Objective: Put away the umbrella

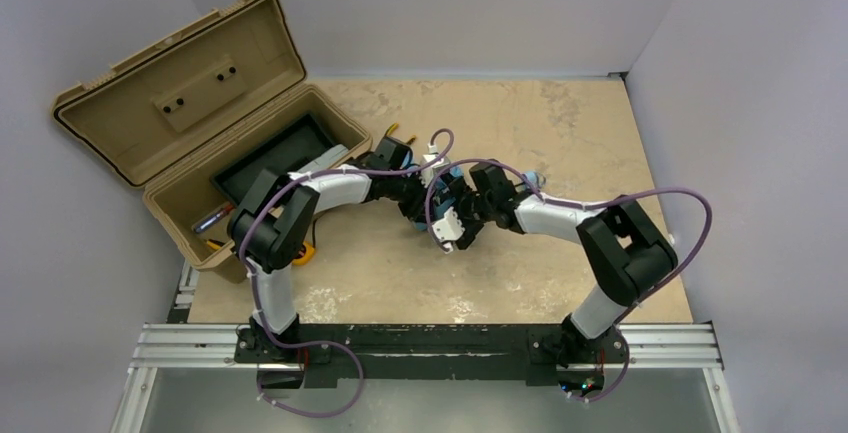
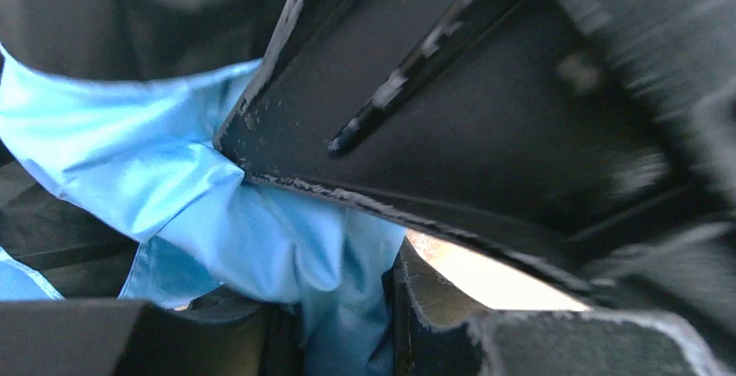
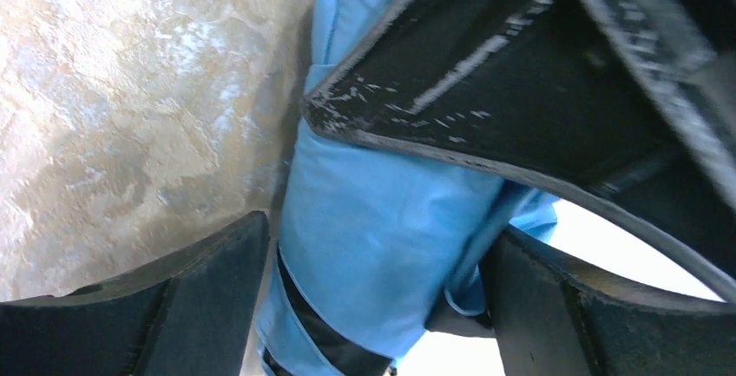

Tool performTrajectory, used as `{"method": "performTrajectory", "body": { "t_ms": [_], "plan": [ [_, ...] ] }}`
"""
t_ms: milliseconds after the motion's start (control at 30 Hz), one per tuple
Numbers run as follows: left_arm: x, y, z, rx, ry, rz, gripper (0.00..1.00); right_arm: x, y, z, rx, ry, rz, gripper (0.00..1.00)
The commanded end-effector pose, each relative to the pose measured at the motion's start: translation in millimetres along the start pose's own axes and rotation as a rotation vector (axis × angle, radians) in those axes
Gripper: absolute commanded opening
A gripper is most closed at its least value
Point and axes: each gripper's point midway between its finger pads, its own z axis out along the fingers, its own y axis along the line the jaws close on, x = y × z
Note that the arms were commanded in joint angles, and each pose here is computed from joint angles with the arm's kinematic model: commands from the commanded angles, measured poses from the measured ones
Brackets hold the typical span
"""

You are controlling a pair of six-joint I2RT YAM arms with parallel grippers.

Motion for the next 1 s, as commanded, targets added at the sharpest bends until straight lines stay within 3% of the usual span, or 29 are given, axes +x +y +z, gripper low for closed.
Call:
{"method": "performTrajectory", "body": {
  "t_ms": [0, 167, 333, 600, 667, 800, 967],
  "plan": [
    [67, -12, 8, 0.077, 0.193, -0.191, 0.00, 8, -1, 13, -0.020, 0.065, -0.038, 0.78],
    [49, -14, 8, 0.092, 0.157, -0.192, 0.00, 12, 23, 26, -0.147, 0.107, 0.043, 0.36],
    [9, -9, -5, 0.040, 0.041, -0.186, 0.30, 5, 50, 16, -0.244, 0.091, 0.096, 0.17],
    [-60, -7, -46, -0.073, -0.164, -0.183, 0.52, -2, 90, -10, -0.350, 0.109, 0.175, 0.09],
    [-70, -7, -58, -0.124, -0.198, -0.167, 0.62, -2, 97, -17, -0.366, 0.114, 0.198, 0.08],
    [-79, -5, -83, -0.240, -0.251, -0.173, 0.65, 3, 110, -29, -0.388, 0.142, 0.256, 0.06],
    [-65, -10, -106, -0.359, -0.270, -0.326, 0.64, 6, 120, -43, -0.382, 0.145, 0.323, 0.04]
  ]
}}
